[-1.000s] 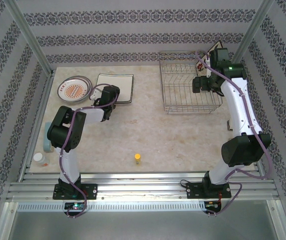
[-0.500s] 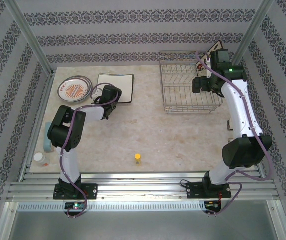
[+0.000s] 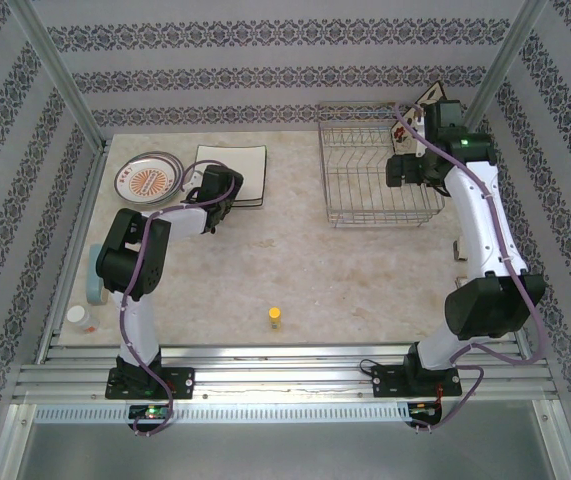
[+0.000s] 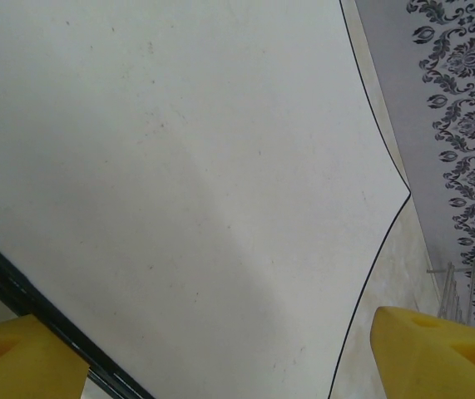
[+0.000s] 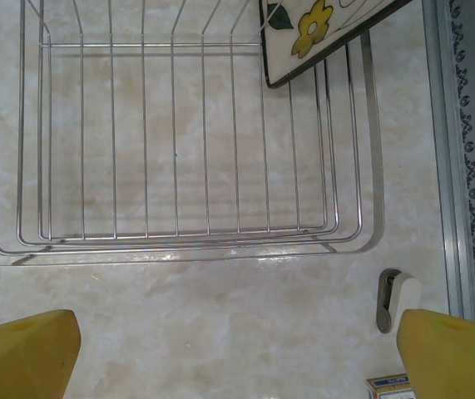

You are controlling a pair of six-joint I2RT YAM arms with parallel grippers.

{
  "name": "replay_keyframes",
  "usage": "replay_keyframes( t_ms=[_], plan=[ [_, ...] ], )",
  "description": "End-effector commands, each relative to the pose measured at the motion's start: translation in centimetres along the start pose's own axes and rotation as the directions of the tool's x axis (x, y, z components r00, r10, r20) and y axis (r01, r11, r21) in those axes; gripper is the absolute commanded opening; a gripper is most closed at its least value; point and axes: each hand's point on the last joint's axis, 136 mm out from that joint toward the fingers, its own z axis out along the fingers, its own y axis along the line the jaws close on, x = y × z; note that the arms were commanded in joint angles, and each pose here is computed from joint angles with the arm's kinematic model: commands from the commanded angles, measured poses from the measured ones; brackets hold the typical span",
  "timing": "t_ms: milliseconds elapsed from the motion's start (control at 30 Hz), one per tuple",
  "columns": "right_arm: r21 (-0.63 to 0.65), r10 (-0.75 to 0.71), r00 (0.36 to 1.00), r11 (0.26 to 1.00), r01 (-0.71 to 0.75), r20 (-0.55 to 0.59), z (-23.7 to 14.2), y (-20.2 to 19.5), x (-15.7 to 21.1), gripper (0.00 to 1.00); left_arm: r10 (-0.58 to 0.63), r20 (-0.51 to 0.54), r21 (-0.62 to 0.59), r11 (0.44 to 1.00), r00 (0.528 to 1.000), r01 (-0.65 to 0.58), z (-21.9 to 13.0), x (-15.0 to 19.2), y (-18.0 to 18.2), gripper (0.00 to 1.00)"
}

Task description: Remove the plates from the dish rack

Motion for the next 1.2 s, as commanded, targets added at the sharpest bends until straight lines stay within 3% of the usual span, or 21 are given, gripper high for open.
replay_keyframes(
  t_ms=[0, 200, 767, 867, 967, 1067, 1167],
  plan=[
    [-0.01, -0.001, 0.999, 1.0, 0.002, 0.032, -1.0, -0.2, -0.2, 0.98, 0.021, 0.009, 0.019, 1.0, 1.0, -0.021, -0.1, -0.8, -0.5, 0.86],
    [-0.02, 0.003, 0.999, 1.0, -0.002, 0.04, -1.2, 0.0, -0.4, 0.98, 0.065, -0.041, -0.018, 0.998, 0.997, -0.066, -0.4, -0.3, -0.4, 1.0],
    [-0.036, 0.002, 0.999, 0.999, 0.0, 0.053, -1.5, 0.4, -0.8, 0.98, 0.132, -0.085, -0.048, 0.989, 0.988, -0.137, -2.3, 0.3, 0.4, 1.0],
    [-0.033, 0.001, 0.998, 0.999, 0.001, 0.056, -1.6, 0.4, -0.8, 0.98, 0.191, -0.096, -0.035, 0.98, 0.977, -0.195, -3.1, 0.6, 0.2, 1.0],
    [-0.023, -0.001, 0.999, 1.0, 0.002, 0.054, -1.7, 0.0, -0.7, 0.98, 0.411, -0.113, 0.004, 0.911, 0.905, -0.413, -4.4, -0.1, -2.2, 1.0],
    [-0.004, 0.015, 0.997, 1.0, -0.014, 0.072, -2.0, -0.9, -1.1, 0.98, 0.665, -0.113, 0.03, 0.745, 0.738, -0.666, -6.7, -1.9, -5.5, 1.0],
    [-0.01, 0.051, 0.993, 0.999, -0.05, 0.105, -2.3, -2.0, -2.1, 0.98, 0.805, -0.17, 0.047, 0.583, 0.569, -0.811, -9.4, -3.4, -7.4, 1.0]
  ],
)
